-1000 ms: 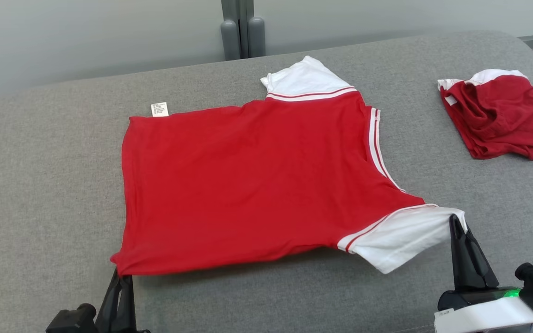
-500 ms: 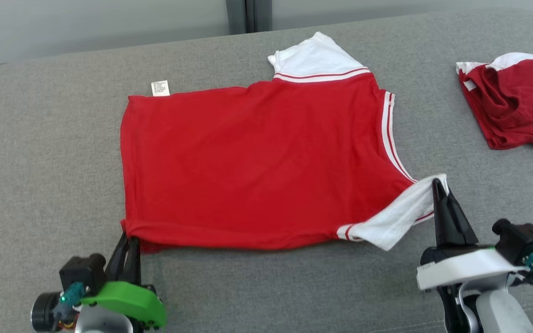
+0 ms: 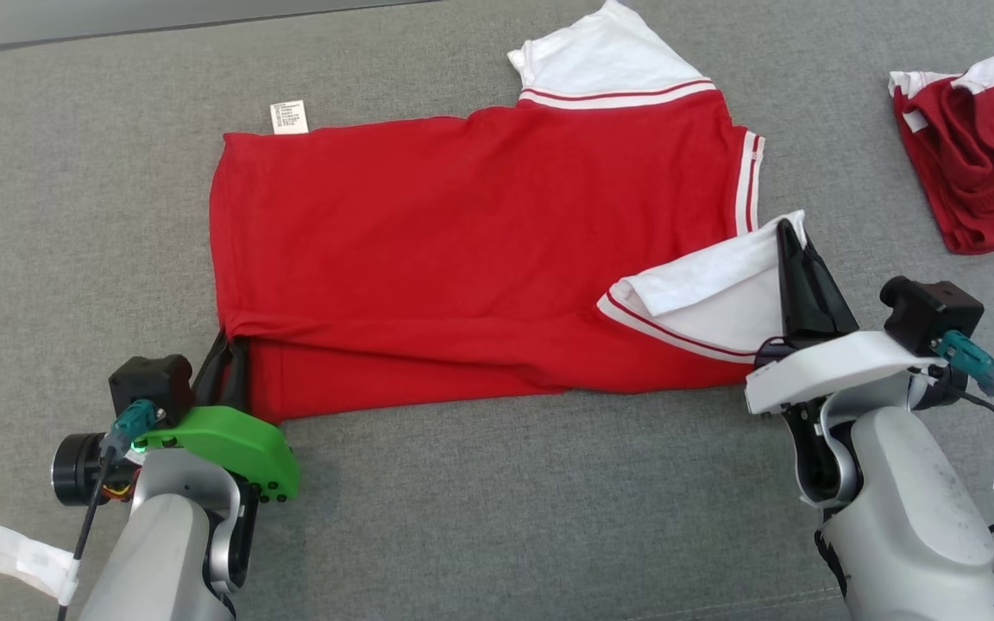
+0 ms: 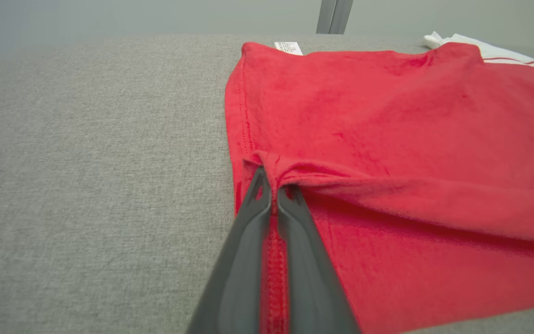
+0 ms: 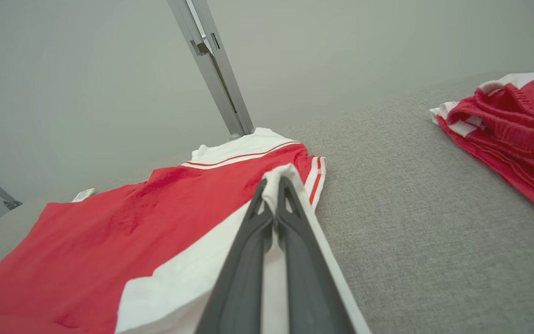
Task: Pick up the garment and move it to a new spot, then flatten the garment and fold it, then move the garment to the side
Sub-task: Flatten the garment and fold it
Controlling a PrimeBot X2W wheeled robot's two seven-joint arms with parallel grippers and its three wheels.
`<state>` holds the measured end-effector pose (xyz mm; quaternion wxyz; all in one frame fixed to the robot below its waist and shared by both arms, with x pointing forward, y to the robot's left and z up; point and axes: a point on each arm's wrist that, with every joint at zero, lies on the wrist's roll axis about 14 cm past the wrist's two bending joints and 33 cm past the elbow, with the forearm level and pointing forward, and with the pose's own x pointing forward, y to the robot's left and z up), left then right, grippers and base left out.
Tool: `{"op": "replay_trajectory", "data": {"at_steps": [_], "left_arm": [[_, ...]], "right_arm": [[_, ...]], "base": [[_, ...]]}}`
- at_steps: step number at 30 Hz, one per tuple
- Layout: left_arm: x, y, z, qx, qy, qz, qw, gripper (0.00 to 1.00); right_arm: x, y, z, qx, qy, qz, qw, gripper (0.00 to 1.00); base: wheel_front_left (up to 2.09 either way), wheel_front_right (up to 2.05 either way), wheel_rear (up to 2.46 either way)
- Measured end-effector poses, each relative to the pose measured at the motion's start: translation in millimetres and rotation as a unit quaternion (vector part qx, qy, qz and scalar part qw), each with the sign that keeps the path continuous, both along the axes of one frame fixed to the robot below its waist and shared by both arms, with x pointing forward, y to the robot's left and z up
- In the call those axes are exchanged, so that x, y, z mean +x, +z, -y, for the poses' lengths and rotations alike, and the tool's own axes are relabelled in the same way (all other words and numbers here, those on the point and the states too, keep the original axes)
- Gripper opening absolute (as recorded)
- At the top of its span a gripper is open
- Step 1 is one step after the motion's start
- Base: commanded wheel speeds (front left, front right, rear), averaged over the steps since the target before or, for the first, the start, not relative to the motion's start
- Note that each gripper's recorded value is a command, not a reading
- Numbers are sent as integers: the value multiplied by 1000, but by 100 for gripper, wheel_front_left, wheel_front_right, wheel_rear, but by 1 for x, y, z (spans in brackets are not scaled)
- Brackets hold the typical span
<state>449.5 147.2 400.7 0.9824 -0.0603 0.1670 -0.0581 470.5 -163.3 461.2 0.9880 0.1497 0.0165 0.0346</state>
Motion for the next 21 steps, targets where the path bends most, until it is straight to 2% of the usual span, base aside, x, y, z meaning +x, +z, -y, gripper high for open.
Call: {"op": "replay_trajectory", "data": {"at_steps": [4, 5, 6, 7, 8, 16, 21], "left_arm": [[0, -10, 4, -3, -2, -12, 1000, 0], [0, -10, 3, -2, -2, -11, 1000, 10], [1, -9, 3, -2, -1, -8, 1000, 41], [1, -8, 2, -2, 0, -6, 1000, 52], [3, -6, 2, -2, 2, -1, 1000, 100], [6, 11, -9, -8, 28, 33, 999, 100], [-9, 15, -20, -25, 55, 37, 997, 100]], "right_arm": [[9, -12, 2, -5, -2, -22, 1000, 0], [11, -12, 2, -6, -2, -23, 1000, 0], [13, -12, 2, -7, -1, -23, 1000, 0], [15, -11, 2, -6, -2, -23, 1000, 18], [18, -10, 3, -6, -4, -22, 1000, 100], [28, 13, 8, 0, -15, 9, 1000, 100], [18, 33, 14, -5, -21, 40, 999, 100]], "base": [[0, 0, 0], [0, 0, 0], [0, 0, 0], [0, 0, 0], [0, 0, 0], [0, 0, 0], [0, 0, 0]]}}
